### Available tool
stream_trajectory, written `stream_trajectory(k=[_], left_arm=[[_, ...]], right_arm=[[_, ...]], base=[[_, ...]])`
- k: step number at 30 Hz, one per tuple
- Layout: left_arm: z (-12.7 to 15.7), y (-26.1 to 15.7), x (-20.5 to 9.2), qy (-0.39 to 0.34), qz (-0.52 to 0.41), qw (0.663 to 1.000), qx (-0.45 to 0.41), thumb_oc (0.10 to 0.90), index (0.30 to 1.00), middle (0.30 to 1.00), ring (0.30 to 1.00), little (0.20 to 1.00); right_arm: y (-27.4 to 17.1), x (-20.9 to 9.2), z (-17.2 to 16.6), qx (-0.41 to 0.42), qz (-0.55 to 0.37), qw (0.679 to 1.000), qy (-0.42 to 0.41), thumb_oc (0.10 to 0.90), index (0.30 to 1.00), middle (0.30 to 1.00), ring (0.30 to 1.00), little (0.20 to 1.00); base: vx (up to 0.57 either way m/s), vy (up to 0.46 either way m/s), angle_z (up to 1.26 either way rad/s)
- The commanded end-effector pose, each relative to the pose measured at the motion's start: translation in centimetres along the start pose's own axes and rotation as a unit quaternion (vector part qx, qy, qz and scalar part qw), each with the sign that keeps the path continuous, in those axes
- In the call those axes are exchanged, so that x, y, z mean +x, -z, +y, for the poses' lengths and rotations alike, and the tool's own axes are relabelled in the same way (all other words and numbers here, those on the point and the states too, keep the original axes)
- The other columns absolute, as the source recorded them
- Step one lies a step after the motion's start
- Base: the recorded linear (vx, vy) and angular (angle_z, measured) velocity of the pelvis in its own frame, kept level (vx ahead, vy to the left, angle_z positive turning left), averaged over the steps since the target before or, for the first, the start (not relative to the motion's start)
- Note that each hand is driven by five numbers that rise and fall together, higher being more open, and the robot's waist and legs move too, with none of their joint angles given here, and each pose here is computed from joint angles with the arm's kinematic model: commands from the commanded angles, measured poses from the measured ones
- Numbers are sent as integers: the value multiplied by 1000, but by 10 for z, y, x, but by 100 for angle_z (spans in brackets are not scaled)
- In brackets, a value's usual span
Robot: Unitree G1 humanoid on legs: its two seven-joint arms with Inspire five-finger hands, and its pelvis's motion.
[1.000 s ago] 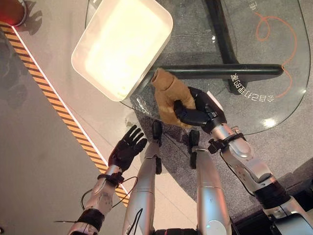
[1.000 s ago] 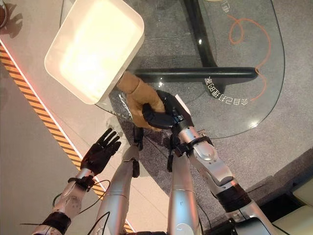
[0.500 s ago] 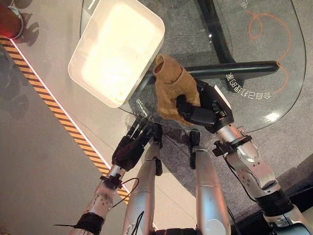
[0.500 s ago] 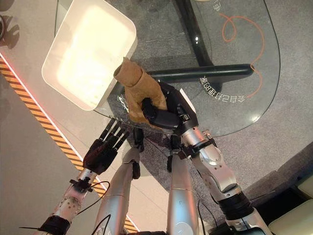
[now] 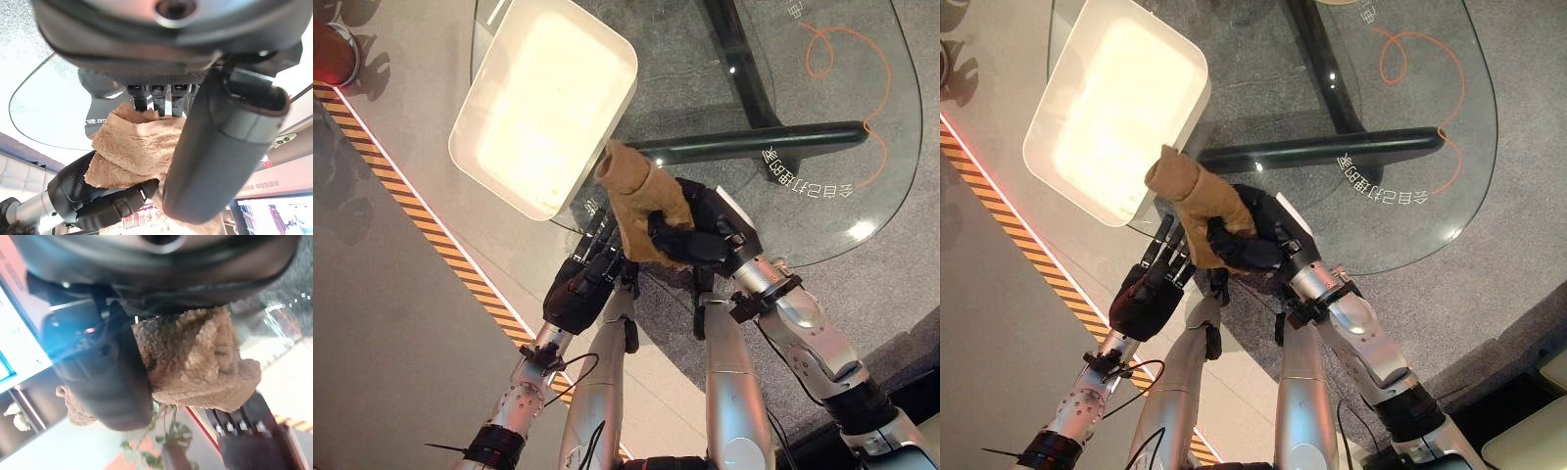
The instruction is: Wipe the table with a cloth and put it in the basket.
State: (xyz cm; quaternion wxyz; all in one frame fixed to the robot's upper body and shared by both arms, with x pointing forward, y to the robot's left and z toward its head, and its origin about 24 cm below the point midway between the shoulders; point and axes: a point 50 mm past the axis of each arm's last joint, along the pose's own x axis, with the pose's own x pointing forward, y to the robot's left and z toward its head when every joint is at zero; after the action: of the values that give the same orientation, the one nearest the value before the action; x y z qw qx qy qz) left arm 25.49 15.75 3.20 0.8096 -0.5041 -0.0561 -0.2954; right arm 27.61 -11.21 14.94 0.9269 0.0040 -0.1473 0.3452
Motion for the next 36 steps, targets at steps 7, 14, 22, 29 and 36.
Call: stream_trajectory(k=[7,14,22,29,36], left_arm=[[-22,-8,26,32,-1,999,33,800,900,900,900,900],[-18,-14,31,18,-1,999,46,800,900,900,900,900],[-24,-12,33,64,3,998,21,800,900,900,900,900],[-38,-7,37,124,1,992,-35,800,900,900,900,900],[-48,-7,42,167,-1,982,-83,800,900,900,900,900]], right_arm=[[-63,19,75,-4,-140,964,-228,100,300,300,300,200],[-31,26,71,-66,-18,972,-223,100,300,300,300,200],[15,24,44,-129,121,974,-140,100,300,300,300,200],[32,21,24,-100,153,982,-47,100,300,300,300,200],[28,19,9,-80,128,988,13,100,300,300,300,200]], base=[[-14,-23,1],[-7,-16,1],[-4,-20,5],[0,0,0],[-23,0,1]])
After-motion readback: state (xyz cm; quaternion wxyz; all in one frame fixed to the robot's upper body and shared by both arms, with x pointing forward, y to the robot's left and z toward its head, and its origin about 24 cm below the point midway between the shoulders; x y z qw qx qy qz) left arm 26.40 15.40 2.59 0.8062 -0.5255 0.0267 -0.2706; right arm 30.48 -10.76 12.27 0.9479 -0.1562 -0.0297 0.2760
